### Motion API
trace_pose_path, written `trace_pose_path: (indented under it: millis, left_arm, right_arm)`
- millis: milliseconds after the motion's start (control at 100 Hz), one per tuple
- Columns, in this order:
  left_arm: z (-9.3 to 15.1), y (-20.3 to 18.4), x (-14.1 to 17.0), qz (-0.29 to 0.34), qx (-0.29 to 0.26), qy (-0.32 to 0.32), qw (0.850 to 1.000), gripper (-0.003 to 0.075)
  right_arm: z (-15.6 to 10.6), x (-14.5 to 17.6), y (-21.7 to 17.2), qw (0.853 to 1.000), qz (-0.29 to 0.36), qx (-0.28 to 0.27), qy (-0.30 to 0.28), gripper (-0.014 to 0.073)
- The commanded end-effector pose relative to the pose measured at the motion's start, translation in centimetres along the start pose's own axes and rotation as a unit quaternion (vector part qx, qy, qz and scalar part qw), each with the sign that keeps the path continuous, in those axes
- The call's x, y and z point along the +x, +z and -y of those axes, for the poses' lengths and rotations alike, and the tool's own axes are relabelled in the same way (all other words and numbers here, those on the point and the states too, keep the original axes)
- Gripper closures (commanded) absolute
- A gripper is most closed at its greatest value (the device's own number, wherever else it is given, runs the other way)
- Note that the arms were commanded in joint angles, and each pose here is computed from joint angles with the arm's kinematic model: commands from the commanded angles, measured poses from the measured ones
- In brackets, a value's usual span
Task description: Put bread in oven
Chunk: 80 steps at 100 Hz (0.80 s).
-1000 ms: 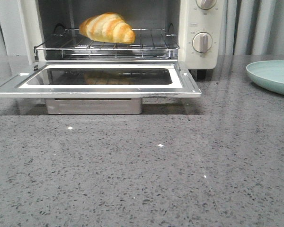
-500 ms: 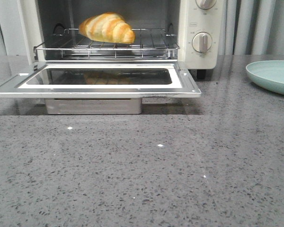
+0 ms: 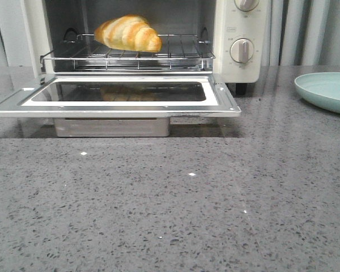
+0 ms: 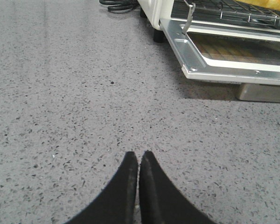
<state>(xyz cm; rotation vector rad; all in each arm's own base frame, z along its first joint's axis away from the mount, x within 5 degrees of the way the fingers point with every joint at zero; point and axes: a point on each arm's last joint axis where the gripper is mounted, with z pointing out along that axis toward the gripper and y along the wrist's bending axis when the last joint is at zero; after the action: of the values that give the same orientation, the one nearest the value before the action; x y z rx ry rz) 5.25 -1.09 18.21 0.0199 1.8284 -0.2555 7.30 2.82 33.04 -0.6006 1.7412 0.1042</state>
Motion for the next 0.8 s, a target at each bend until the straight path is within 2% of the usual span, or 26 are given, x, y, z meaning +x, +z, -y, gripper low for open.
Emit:
trace_pose_path:
  millis: [0, 150, 220, 340, 380, 580, 790]
  left_arm:
    - [0.0, 0.1, 0.1, 0.027, 0.002, -0.008, 1.0, 0.0741]
    - [0.0, 0.1, 0.1, 0.027, 0.002, -0.008, 1.0, 0.0741]
    - [0.0, 0.1, 0.1, 0.027, 0.002, -0.008, 1.0, 0.0741]
    - [0.0, 0.1, 0.1, 0.027, 0.002, -0.008, 1.0, 0.0741]
    - [0.0, 0.1, 0.1, 0.027, 0.002, -0.008, 1.0, 0.0741]
    - [0.0, 0.1, 0.1, 0.027, 0.002, -0.008, 1.0, 0.0741]
    - [0.0, 0.1, 0.1, 0.027, 0.002, -0.008, 1.0, 0.0741]
  right_arm:
    - [0.2, -0.5, 0.2, 0.999, 0.033, 0.018, -0.024, 0.0643]
    - [0.1, 1.9, 1.5, 0.996, 0.015, 0.054, 0.062, 0.0643]
    - [0.2, 3.3, 2.4, 0.993, 0.05, 0.083, 0.071, 0.0643]
    - [0.3, 6.7, 3.4, 0.975, 0.134, 0.141, 0.104, 0.0643]
    - [0.1, 8.2, 3.6, 0.973, 0.136, 0.156, 0.105, 0.0643]
    - [-0.6, 13.0, 3.2, 0.967, 0.084, 0.207, 0.127, 0.0643]
    - [-0.8, 14.5, 1.9, 0.953, 0.029, 0.253, 0.166, 0.0643]
